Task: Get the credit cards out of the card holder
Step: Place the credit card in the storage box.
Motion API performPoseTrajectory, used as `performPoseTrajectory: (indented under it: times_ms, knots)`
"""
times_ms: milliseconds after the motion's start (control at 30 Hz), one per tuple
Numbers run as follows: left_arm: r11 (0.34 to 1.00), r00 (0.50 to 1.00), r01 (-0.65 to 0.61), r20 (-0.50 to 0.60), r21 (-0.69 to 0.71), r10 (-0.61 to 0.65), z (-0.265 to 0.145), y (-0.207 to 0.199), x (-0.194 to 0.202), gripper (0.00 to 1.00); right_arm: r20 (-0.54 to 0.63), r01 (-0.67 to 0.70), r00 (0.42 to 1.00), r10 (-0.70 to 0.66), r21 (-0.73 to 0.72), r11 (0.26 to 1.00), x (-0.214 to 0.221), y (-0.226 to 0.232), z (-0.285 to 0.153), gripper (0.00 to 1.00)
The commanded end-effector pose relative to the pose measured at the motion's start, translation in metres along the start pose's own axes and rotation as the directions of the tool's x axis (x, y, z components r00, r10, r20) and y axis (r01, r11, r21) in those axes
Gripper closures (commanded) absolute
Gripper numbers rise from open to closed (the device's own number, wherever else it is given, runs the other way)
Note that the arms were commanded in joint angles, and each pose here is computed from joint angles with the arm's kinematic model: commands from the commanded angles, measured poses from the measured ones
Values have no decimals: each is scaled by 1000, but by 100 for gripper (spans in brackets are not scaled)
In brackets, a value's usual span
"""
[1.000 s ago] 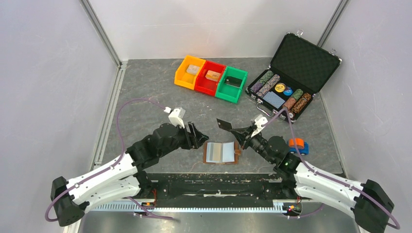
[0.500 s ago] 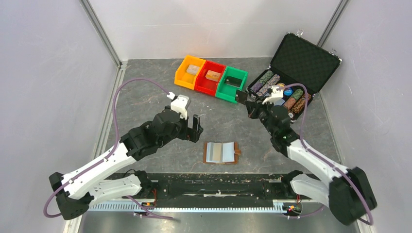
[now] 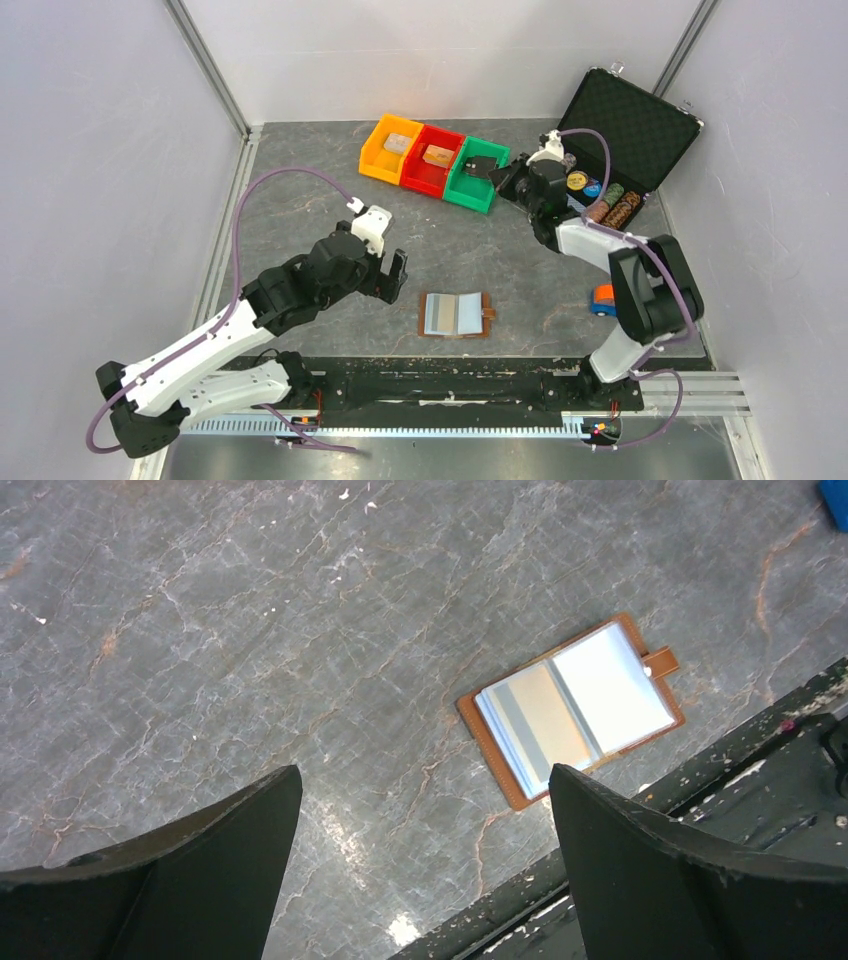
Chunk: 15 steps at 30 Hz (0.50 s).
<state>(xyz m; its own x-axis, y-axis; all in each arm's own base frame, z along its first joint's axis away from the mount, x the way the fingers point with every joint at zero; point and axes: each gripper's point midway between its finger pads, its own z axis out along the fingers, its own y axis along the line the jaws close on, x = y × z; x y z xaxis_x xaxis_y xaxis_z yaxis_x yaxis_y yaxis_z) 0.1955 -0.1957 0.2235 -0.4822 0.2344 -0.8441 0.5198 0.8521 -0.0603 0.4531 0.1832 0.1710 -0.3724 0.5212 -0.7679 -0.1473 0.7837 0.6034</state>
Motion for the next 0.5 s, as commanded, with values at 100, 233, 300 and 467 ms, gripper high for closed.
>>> performPoseTrajectory:
  times_ms: [100,233,300,467]
  knots:
    - [996,997,-79,4,-38,80,0,12,6,0,58,-134,989,133,26,991,-18,-3,49,100]
    - [996,997,-76,12,-55,77,-1,16,6,0,46,-170,985,167,64,983,-12,-13,75,100]
    - [996,997,-76,11,-51,77,-1,16,7,0,14,-177,984,177,101,979,-3,-21,86,100]
    - [996,997,-77,21,-48,78,-4,16,6,0,30,-193,981,191,155,969,1,-40,99,100]
